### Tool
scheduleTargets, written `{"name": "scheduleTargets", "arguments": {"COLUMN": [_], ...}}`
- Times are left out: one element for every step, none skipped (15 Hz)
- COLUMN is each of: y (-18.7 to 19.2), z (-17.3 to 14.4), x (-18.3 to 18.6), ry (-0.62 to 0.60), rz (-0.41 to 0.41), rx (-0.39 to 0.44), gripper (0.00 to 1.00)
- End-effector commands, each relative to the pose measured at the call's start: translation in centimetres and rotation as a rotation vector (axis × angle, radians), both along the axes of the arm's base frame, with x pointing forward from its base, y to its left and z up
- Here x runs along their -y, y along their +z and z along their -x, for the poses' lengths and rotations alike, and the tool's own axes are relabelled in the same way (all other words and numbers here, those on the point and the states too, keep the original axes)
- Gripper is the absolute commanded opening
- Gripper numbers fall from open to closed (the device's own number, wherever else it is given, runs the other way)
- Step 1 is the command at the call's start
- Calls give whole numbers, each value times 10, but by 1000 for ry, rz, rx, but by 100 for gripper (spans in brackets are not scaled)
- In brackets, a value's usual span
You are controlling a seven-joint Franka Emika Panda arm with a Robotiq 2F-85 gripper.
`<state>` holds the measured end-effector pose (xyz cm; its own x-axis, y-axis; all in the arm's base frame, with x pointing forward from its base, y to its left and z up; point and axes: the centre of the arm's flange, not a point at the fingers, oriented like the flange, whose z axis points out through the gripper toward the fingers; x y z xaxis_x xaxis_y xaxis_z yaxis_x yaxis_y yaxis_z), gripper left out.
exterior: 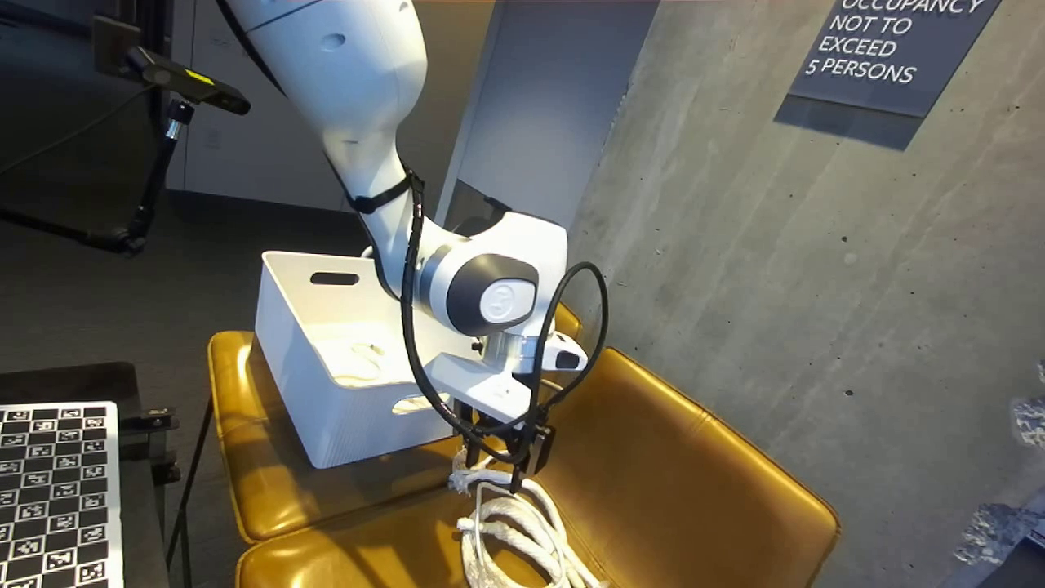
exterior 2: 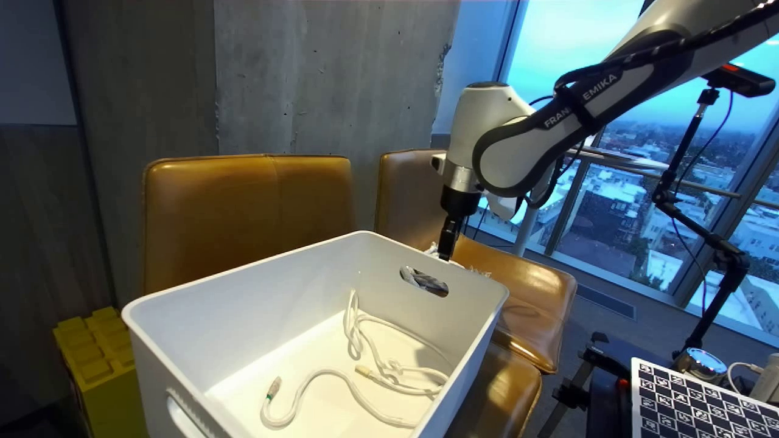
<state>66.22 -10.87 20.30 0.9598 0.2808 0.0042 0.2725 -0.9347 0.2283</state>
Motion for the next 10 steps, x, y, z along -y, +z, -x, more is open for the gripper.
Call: {"name": "scheduleTargets", "arguments": {"y": [-6,-11,-16,-22,-27,-31,-34,-37,-39,-41], "z": [9,10,10,10,11,10,9,8,6,4], "x": [-6,-8,-9,-9,-8,-6,-4,-3,0,3], "ry": [51,61,66,69,71,71,70,70,67,68], "rz": [-50,-50,-51,-49,-47,-45,-43,-42,-40,-38], "rx": [-20,-29,-37,-46,-53,-59,-62,-66,-68,-69], "gripper": [72,73,71,72,72,72,72,73,72,71]}}
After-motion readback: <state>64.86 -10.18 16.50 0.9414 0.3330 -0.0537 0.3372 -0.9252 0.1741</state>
